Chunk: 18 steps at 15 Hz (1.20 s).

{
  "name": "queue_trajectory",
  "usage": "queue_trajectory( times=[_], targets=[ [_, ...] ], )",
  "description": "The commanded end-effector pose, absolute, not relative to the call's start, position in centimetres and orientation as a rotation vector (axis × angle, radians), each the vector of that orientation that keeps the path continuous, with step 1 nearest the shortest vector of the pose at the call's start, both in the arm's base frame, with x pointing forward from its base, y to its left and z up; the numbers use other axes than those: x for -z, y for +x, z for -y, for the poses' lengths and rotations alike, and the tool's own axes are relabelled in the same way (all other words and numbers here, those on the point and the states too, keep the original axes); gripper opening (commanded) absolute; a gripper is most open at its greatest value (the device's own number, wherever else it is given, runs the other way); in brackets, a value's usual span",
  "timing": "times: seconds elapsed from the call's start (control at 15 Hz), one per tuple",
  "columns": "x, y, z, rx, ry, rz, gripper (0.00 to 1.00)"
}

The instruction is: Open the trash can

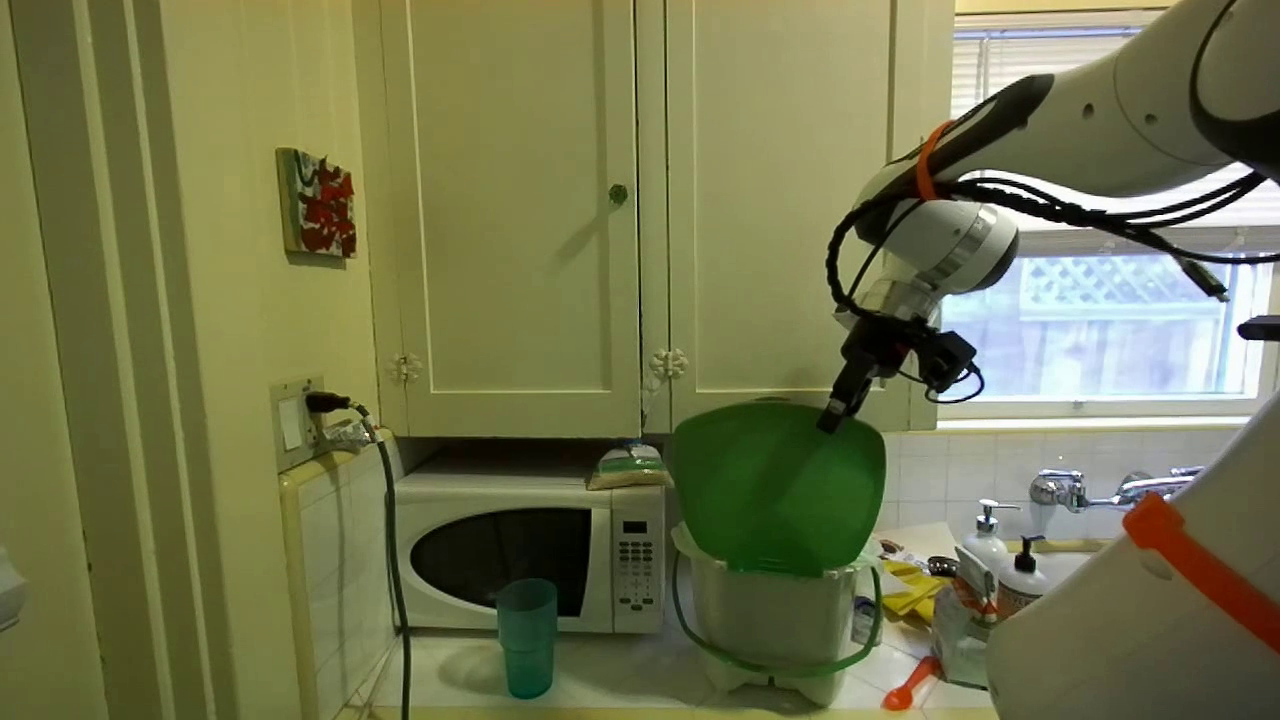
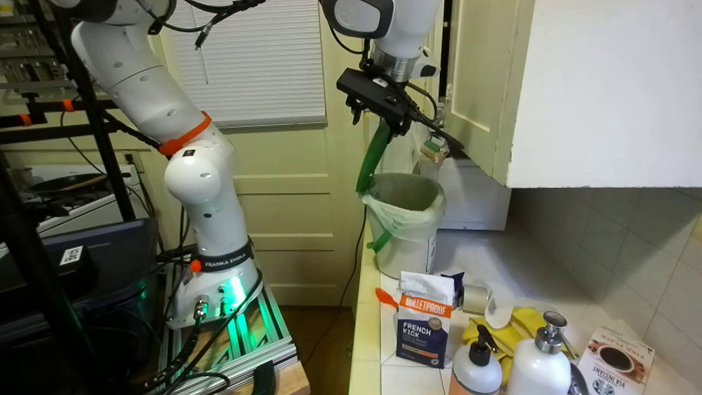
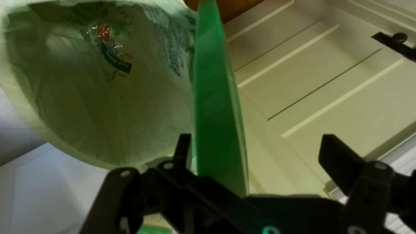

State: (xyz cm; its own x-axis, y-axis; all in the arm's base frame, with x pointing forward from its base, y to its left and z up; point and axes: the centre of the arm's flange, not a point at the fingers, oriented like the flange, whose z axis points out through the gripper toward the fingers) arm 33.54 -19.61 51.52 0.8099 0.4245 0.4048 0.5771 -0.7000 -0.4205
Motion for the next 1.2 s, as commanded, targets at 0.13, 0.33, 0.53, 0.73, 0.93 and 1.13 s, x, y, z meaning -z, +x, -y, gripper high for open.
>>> queue_trajectory(
  times=[0.13, 0.33, 0.53, 0.73, 0.93, 1.13],
  targets=[
    [-52.1, 33.5, 19.1, 0.393, -2.477, 0.743, 1.00],
    [-52.9, 33.6, 18.9, 0.404, -2.468, 0.744, 1.00],
    [-54.2, 34.1, 19.2, 0.440, -2.459, 0.724, 1.00],
    [-55.4, 34.2, 19.2, 0.453, -2.444, 0.719, 1.00],
    [-56.2, 34.6, 19.1, 0.464, -2.429, 0.703, 1.00],
    [-56.4, 34.8, 18.8, 0.439, -2.395, 0.709, 1.00]
  ],
)
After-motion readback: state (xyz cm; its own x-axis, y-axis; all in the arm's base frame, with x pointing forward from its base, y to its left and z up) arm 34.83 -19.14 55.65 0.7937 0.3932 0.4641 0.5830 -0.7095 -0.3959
